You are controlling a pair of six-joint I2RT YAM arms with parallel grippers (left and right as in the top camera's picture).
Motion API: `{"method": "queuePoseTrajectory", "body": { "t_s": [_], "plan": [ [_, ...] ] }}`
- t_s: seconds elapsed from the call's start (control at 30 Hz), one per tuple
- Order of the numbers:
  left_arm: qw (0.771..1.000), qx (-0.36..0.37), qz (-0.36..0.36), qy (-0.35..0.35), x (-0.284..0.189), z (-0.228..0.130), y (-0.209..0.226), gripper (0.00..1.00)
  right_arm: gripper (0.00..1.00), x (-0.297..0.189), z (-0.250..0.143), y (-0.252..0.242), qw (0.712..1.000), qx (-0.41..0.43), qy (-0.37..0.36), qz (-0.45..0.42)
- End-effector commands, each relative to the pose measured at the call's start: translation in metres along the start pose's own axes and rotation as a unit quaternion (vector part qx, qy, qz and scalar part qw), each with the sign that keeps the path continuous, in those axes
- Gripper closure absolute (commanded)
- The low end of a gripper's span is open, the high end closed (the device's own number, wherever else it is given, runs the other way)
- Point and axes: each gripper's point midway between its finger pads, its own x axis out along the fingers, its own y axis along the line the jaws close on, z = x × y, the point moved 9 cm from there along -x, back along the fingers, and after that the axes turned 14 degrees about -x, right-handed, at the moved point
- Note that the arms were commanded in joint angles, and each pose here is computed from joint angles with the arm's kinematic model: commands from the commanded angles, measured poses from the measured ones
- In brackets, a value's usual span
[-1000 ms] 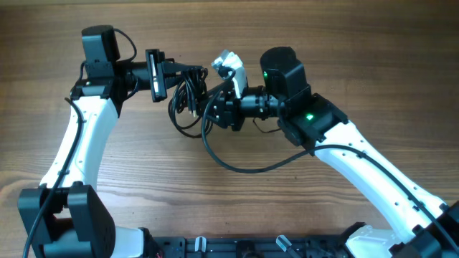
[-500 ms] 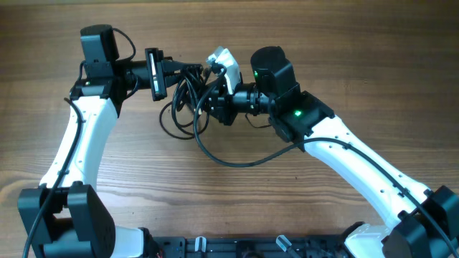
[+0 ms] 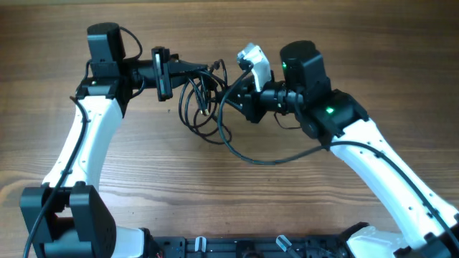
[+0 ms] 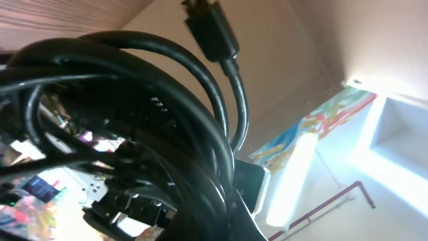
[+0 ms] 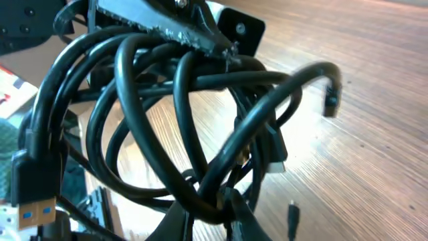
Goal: Untangle cables
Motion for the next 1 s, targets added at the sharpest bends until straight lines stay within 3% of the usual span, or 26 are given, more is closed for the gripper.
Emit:
{"method": "queuePoseTrajectory", "body": {
  "t_s": [0.0, 0.07, 0.23, 0.47, 0.5, 0.53, 0.57, 0.63, 0.83, 0.97],
  "plan": [
    [0.996, 0.086, -0.014, -0.006, -0.011, -0.005, -0.006, 0.96, 0.95, -0.031, 0.003, -0.004, 0.997, -0.009, 0.001, -0.083],
    [0.987, 0.157, -0.021, -0.025, -0.011, -0.002, -0.007, 0.96, 0.95, -0.04, 0.008, 0.002, 0.996, -0.013, -0.012, -0.084],
    [0.935, 0.345, -0.02, -0.074, -0.011, 0.006, -0.008, 0.96, 0.96, -0.066, 0.022, 0.02, 0.994, -0.023, -0.052, -0.09],
    [0.937, 0.323, 0.011, -0.131, -0.013, 0.024, 0.012, 0.96, 0.95, -0.075, 0.025, 0.027, 0.994, 0.0, -0.065, -0.089],
    [0.939, 0.319, 0.01, -0.128, -0.012, 0.023, 0.012, 0.96, 0.92, -0.072, 0.023, 0.025, 0.994, 0.005, -0.06, -0.088],
    [0.946, 0.302, 0.007, -0.12, -0.012, 0.022, 0.012, 0.96, 0.83, -0.068, 0.021, 0.023, 0.995, 0.009, -0.053, -0.083],
    [0.953, 0.28, 0.004, -0.112, -0.012, 0.021, 0.013, 0.96, 0.67, -0.064, 0.019, 0.021, 0.996, 0.013, -0.047, -0.074],
    [0.967, 0.24, 0.0, -0.088, -0.011, 0.017, 0.014, 0.96, 0.55, -0.05, 0.013, 0.018, 0.999, 0.026, -0.029, -0.037],
    [0.982, 0.18, -0.004, -0.065, -0.01, 0.013, 0.015, 0.96, 0.46, -0.016, 0.003, 0.015, 0.999, -0.017, -0.005, 0.031],
    [0.988, 0.143, -0.007, -0.064, -0.01, 0.013, 0.015, 0.96, 0.45, 0.0, 0.0, 0.014, 0.998, -0.059, 0.018, -0.024]
  ]
}}
